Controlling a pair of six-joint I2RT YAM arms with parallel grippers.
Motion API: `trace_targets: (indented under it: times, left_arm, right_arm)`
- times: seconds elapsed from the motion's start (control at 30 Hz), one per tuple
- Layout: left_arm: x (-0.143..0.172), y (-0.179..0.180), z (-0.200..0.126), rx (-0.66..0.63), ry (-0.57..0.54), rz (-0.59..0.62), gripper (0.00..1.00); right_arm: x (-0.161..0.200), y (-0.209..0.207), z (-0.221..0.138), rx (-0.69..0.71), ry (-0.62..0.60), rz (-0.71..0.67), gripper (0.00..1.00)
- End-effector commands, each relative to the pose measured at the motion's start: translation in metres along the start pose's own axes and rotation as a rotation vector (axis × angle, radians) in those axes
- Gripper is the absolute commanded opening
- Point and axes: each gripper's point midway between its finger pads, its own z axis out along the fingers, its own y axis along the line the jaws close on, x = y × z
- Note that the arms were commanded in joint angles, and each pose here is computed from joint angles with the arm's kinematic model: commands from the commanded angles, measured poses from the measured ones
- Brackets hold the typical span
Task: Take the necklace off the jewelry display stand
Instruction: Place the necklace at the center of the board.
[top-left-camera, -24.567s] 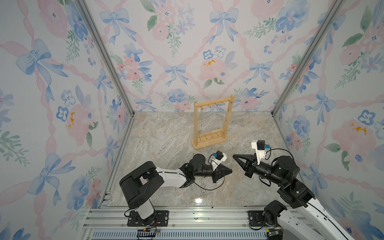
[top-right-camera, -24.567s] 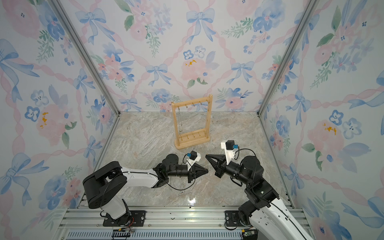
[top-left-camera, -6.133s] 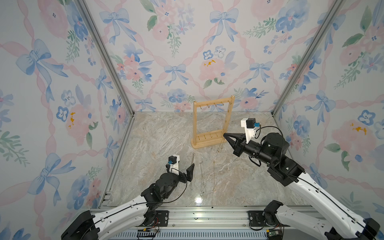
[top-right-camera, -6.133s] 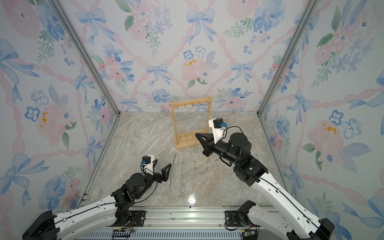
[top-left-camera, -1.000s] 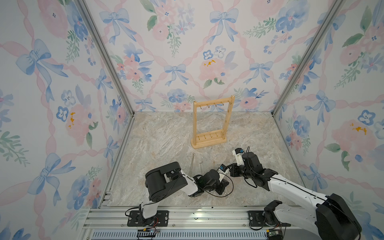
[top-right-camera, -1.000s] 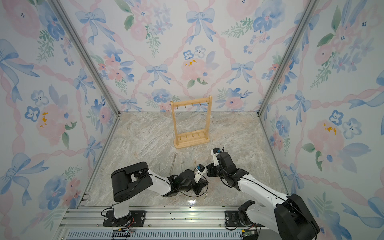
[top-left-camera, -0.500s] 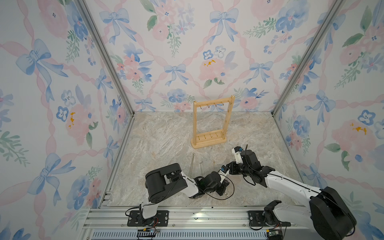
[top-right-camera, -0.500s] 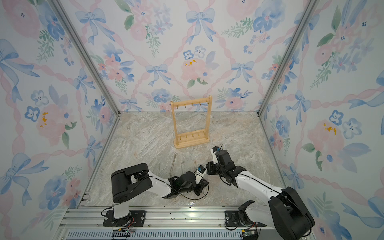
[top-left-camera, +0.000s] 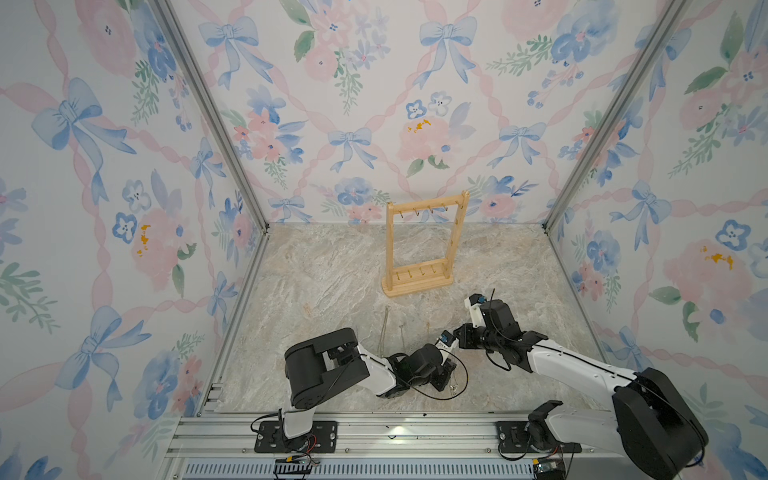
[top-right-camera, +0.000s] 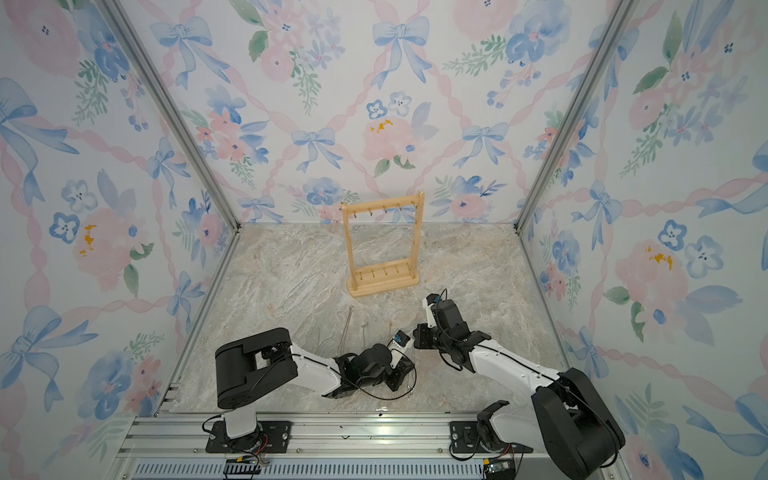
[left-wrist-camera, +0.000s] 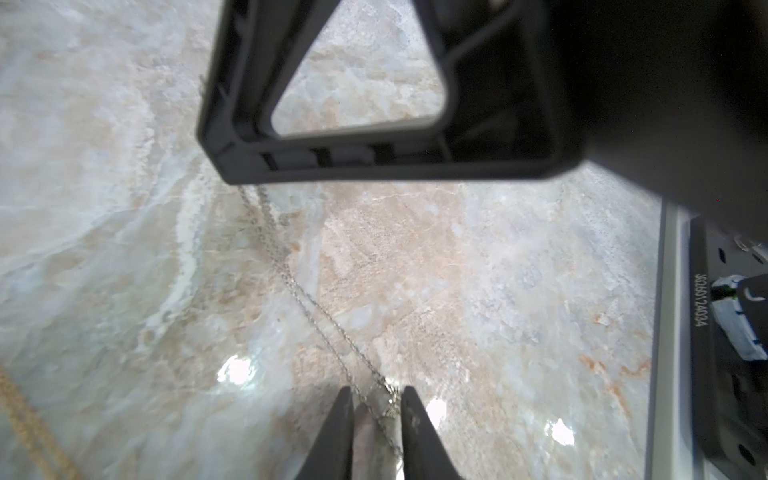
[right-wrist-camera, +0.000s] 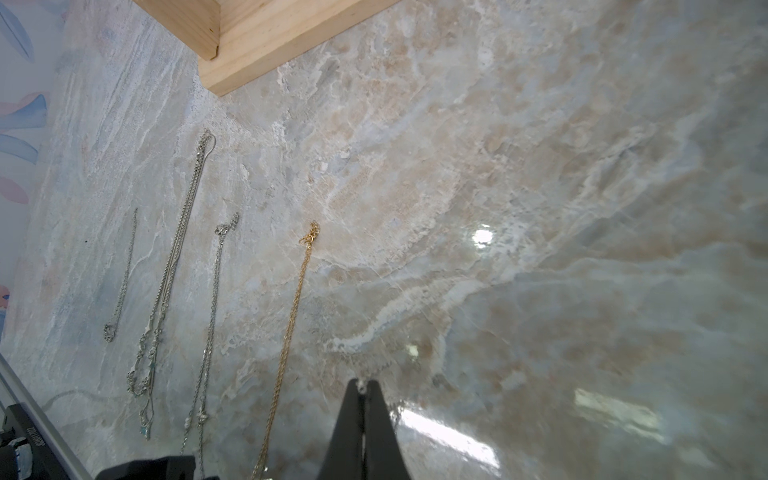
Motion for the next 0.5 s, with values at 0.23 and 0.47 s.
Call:
trace_targets:
  times: [0.23,0.47]
  left_arm:
    - [-0.017,-0.02,-0.019,0.043,-0.025,0.058,0.22]
    - [-0.022,-0.038,-0.026,0.117,-0.028,0.066,0.08]
  right_arm:
    - [-0.015,0.002,0.003,0.006,-0.012,0.027,0.0]
    - [-0.02,0.001,0.009,0.017,-0.001,0.046,0.0]
